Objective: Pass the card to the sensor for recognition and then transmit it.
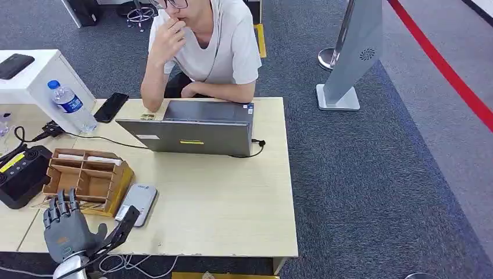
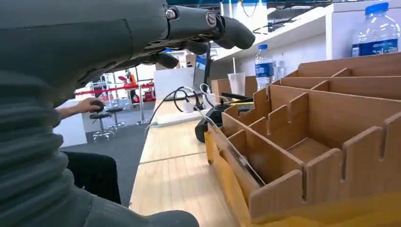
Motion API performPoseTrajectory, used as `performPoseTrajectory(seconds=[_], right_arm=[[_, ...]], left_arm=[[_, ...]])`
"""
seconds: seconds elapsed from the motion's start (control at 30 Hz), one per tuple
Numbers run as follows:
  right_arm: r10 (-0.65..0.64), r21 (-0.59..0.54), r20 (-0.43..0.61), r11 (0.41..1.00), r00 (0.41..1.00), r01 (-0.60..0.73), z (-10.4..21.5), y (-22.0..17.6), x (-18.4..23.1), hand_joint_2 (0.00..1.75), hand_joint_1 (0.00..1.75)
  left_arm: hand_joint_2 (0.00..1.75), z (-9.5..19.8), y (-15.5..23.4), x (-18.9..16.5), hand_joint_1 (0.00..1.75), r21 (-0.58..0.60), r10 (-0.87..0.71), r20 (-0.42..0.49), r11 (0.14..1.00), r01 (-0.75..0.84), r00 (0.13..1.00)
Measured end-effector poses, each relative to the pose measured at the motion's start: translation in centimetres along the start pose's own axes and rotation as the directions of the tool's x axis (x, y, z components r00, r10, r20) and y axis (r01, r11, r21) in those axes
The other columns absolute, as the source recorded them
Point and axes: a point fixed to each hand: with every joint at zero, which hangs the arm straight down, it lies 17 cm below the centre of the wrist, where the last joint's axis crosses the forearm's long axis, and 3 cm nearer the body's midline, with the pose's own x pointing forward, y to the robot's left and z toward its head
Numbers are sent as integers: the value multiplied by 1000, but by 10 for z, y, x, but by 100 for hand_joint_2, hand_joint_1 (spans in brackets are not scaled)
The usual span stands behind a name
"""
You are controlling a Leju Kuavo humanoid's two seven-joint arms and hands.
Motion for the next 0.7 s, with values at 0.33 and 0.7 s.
performPoseTrajectory(seconds=[0.33, 0.7], right_arm=[[1, 0, 0, 1000, 1000, -1, 0, -1, 0, 175, 0], [2, -4, 0, 1000, 1000, -2, -1, -3, 0, 175, 0]], left_arm=[[175, 0, 0, 13, 0, -4, 5, 27, 1000, -5, 1000], [175, -1, 0, 15, 0, -3, 6, 36, 1000, -6, 999]])
